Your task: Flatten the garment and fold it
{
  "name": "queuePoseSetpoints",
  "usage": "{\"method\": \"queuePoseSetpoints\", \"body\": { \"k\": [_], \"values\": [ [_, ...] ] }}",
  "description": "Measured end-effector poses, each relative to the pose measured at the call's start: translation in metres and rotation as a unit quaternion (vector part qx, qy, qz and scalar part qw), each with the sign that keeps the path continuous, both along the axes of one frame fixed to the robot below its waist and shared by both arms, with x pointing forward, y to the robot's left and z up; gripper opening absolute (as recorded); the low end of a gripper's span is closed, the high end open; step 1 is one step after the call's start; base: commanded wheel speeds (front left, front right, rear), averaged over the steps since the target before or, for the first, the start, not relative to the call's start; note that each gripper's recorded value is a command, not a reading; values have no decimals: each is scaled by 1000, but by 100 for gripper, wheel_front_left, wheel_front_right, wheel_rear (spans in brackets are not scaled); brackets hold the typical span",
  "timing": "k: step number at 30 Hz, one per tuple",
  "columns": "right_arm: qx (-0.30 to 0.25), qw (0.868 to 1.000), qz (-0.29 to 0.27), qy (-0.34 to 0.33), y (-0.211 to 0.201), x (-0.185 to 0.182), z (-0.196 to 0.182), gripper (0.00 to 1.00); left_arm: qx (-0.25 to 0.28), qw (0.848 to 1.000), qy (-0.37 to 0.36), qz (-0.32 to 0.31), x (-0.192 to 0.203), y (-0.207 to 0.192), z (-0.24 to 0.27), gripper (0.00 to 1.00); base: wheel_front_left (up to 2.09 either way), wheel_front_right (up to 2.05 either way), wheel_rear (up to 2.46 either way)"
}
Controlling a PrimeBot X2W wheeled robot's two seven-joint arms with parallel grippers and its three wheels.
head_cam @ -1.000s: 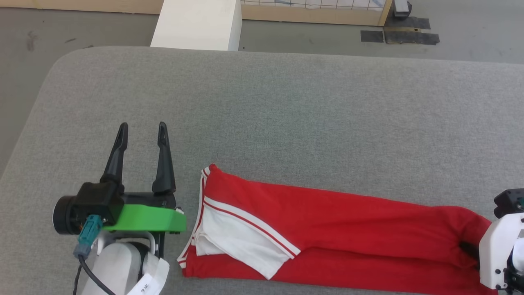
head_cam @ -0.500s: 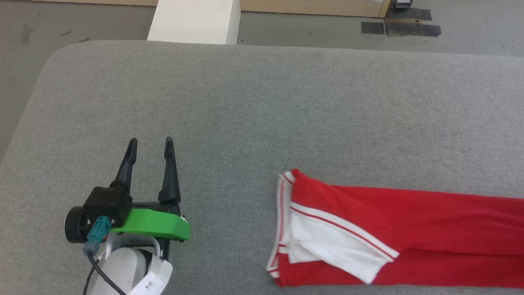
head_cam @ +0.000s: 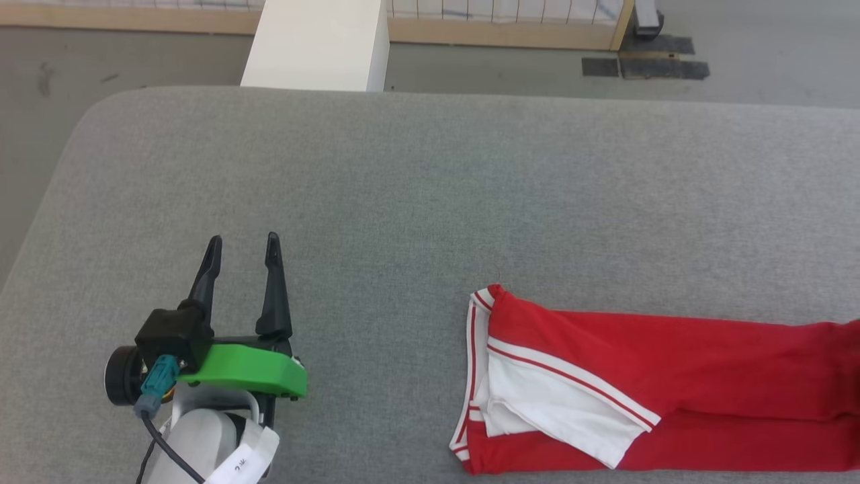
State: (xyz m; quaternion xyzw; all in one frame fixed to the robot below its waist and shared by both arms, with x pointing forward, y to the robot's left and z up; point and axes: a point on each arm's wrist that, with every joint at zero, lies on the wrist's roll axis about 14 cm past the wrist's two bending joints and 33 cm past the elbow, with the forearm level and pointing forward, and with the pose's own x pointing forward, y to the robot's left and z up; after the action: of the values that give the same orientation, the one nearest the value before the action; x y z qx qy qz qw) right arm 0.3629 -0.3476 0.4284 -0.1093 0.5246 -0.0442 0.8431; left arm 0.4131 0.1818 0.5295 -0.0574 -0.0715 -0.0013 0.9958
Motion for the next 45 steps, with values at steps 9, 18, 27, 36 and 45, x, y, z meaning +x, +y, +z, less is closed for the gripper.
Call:
{"method": "queuePoseSetpoints", "body": {
  "k": [9, 18, 27, 36, 45],
  "values": [
    [66, 986, 150, -12, 99, -13, 43, 0, -6, 1000, -13, 0, -6, 0, 11, 100, 0, 0, 0],
    [162, 946, 281, -4, 211, -27, 35, 0, -7, 1000, -6, 13, -14, 10, 6, 100, 0, 0, 0],
    [221, 920, 323, -20, 290, -12, 10, 0, -13, 999, 7, 28, -19, 20, -2, 100, 0, 0, 0],
    [238, 923, 302, 13, 322, -13, -43, 0, -16, 999, 24, 33, -21, 21, -13, 100, 0, 0, 0],
    [279, 904, 325, -8, 353, -16, -28, 100, -18, 999, 27, 26, -17, 16, -16, 100, 0, 0, 0]
  ]
}}
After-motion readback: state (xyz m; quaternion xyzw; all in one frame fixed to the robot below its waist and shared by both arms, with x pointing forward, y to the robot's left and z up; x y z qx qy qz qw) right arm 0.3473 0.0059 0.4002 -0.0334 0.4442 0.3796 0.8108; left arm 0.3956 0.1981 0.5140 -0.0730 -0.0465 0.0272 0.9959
